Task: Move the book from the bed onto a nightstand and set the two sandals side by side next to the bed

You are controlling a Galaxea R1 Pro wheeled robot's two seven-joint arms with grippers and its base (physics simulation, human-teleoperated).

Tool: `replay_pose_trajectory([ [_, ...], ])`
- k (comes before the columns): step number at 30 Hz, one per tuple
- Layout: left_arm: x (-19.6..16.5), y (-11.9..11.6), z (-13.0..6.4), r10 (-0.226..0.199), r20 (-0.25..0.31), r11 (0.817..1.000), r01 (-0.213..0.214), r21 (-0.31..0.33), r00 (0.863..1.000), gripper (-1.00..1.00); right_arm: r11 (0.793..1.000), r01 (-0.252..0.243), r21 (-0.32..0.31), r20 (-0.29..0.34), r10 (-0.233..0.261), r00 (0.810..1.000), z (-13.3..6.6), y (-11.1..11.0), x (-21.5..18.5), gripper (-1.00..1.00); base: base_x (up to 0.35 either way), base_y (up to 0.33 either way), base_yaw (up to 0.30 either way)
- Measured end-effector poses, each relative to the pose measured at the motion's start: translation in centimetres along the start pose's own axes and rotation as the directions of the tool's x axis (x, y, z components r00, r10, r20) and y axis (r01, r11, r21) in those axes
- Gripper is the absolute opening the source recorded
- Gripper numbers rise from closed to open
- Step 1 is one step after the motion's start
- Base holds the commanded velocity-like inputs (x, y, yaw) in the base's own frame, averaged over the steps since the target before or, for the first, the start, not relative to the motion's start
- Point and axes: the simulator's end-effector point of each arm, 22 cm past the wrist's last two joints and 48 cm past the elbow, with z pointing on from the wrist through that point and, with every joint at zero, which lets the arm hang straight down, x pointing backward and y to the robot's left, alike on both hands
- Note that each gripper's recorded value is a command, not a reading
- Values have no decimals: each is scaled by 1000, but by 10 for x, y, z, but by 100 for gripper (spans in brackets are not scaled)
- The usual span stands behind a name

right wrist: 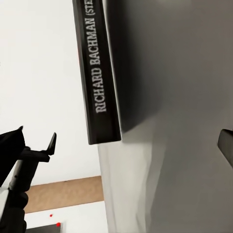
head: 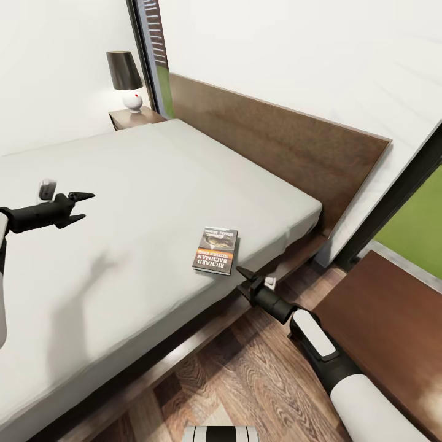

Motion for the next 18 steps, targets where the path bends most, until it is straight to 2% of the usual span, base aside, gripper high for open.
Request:
replay_pose_trajectory([
  [18, -4, 4, -4, 2, 7, 1000, -2, -8, 1000, 100, 1000, -2, -3, -2, 2, 1000, 2, 1, 2, 100, 0, 0, 0],
])
